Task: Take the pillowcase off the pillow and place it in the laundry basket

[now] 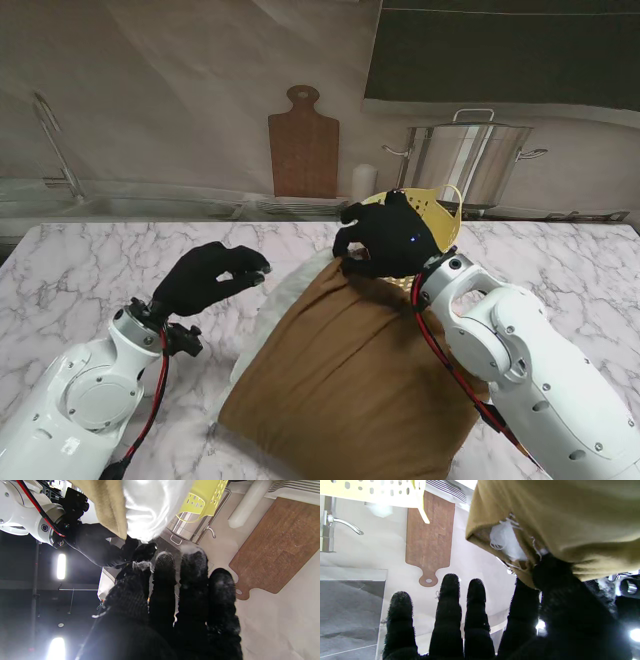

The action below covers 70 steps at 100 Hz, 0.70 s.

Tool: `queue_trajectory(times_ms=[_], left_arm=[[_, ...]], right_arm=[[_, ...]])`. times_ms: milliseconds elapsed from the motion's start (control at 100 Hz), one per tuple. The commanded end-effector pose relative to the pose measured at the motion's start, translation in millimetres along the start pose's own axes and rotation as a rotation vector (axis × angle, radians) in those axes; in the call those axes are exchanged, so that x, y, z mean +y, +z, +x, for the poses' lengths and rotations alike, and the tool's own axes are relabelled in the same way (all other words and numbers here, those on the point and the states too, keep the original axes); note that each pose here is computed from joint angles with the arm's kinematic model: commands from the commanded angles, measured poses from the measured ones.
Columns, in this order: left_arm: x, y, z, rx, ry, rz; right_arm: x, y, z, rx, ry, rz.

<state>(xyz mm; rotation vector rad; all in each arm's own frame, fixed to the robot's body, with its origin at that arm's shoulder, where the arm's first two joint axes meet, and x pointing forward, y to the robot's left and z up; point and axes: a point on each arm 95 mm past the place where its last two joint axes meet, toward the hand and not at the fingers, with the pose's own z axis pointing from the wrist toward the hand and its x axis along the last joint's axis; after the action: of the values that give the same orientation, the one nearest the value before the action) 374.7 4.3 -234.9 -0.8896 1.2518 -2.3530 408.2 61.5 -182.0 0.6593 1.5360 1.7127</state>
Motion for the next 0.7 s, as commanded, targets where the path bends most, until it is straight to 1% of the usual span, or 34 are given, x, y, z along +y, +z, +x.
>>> queue_trajectory(times_ms=[0,60,190,320,530,690], left_arm=[[2.7,2.1,0.1,-0.009,-0.004,-0.010],[5.1,3.4,-1.1,-0.020,-0.007,-0.011],[10.4,6.3,-3.9,-0.048,-0.015,-0.003],[16.4,8.7,-9.8,-0.099,-0.038,-0.010],[27.5,12.3,-20.6,-0.163,-0.113,-0.093],[34.5,13.9,-26.8,-0.203,-0.171,-0.175]], right_arm=[[-2.9,-3.0,1.0,-0.008,0.039,0.010],[-4.2,-2.5,3.2,-0.007,0.077,0.020],[-7.5,1.3,5.7,0.013,0.082,0.018],[-9.5,4.4,8.2,0.036,0.084,0.003],[-7.9,10.5,14.3,0.063,0.097,-0.030],[-4.5,16.8,19.6,0.074,0.108,-0.063]])
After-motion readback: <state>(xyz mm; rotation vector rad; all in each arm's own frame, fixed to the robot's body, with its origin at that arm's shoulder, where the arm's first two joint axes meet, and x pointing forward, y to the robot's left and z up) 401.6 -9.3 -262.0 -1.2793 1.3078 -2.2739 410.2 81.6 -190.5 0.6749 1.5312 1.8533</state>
